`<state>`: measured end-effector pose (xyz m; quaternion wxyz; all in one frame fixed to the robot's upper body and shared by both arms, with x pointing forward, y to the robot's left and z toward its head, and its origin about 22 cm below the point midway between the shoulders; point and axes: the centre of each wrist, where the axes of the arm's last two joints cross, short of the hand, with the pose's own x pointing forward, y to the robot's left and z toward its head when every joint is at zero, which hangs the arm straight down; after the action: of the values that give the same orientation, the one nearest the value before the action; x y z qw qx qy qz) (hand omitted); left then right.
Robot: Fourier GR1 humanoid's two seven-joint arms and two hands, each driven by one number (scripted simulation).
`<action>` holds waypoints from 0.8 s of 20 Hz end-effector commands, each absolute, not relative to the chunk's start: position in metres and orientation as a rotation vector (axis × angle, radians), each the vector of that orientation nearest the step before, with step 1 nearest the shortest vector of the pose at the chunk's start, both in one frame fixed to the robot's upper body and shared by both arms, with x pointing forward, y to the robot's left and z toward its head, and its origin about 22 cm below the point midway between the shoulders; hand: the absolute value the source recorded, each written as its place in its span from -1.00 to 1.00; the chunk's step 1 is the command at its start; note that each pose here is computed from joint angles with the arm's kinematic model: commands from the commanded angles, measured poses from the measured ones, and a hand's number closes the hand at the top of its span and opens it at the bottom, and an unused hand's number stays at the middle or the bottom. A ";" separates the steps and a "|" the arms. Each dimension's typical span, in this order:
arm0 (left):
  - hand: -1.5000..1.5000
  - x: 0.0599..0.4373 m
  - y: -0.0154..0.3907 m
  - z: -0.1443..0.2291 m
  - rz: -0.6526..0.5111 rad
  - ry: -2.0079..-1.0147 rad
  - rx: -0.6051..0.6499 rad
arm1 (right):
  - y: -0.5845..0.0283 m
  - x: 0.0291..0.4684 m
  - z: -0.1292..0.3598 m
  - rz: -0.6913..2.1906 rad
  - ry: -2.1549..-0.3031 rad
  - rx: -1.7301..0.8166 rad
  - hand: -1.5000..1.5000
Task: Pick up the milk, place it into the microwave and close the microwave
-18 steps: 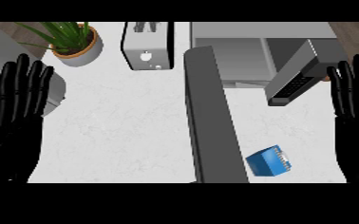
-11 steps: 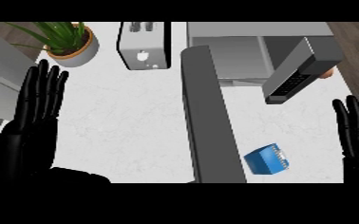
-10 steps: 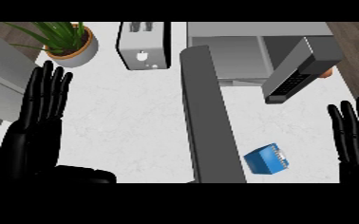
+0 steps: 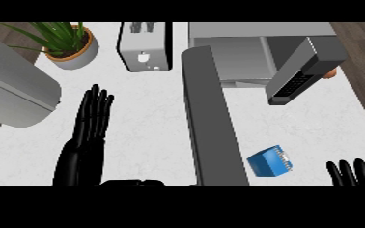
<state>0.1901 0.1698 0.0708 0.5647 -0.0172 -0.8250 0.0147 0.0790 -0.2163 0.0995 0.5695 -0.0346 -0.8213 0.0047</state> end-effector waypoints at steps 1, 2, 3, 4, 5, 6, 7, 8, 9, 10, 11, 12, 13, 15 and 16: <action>-1.00 0.173 0.147 0.046 0.033 -1.930 -0.029 | -0.209 0.056 0.073 0.005 -1.867 -0.097 -1.00; -1.00 0.170 0.141 0.064 0.041 -1.934 -0.045 | -0.219 0.050 0.086 0.012 -1.880 -0.118 -1.00; -1.00 0.166 0.138 0.045 0.043 -1.930 -0.025 | -0.224 0.047 0.077 0.012 -1.857 -0.094 -1.00; -1.00 0.174 0.139 0.044 0.030 -1.946 -0.030 | -0.231 0.042 0.063 0.010 -1.865 -0.109 -1.00; -1.00 0.171 0.129 0.044 0.025 -1.954 -0.053 | -0.219 0.046 0.048 -0.004 -1.870 -0.112 -1.00; -1.00 0.158 0.129 0.039 0.059 -1.938 -0.055 | -0.230 0.035 0.050 -0.005 -1.856 -0.132 -1.00; -1.00 0.163 0.130 0.033 0.032 -1.943 -0.052 | -0.214 0.039 0.048 0.016 -1.880 -0.127 -1.00; -1.00 0.164 0.132 0.044 0.032 -1.934 -0.073 | -0.234 0.036 0.051 0.009 -1.868 -0.148 -1.00; -1.00 0.169 0.121 0.049 0.058 -1.946 -0.052 | -0.242 0.037 0.043 0.000 -1.865 -0.154 -1.00; -1.00 0.169 0.112 0.030 0.056 -1.944 -0.050 | -0.218 0.041 0.023 0.014 -1.869 -0.126 -1.00; -1.00 0.147 0.114 0.032 0.037 -1.926 -0.059 | -0.218 0.057 0.016 -0.006 -1.889 -0.152 -1.00; -1.00 0.165 0.111 0.020 0.051 -1.943 -0.013 | -0.234 0.033 0.013 0.019 -1.867 -0.183 -1.00; -1.00 0.151 0.112 0.030 0.064 -1.928 -0.046 | -0.227 0.027 0.013 -0.007 -1.867 -0.191 -1.00; -1.00 0.149 0.097 0.025 0.053 -1.929 -0.043 | -0.231 0.051 -0.002 -0.039 -1.871 -0.209 -1.00; -1.00 0.151 0.116 0.011 0.044 -1.940 -0.020 | -0.237 0.046 -0.001 -0.039 -1.861 -0.205 -1.00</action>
<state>0.1567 0.1140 0.0262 0.5646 -0.0154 -0.8249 0.0249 0.0440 -0.2293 0.0137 0.5895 -0.0775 -0.8040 -0.0055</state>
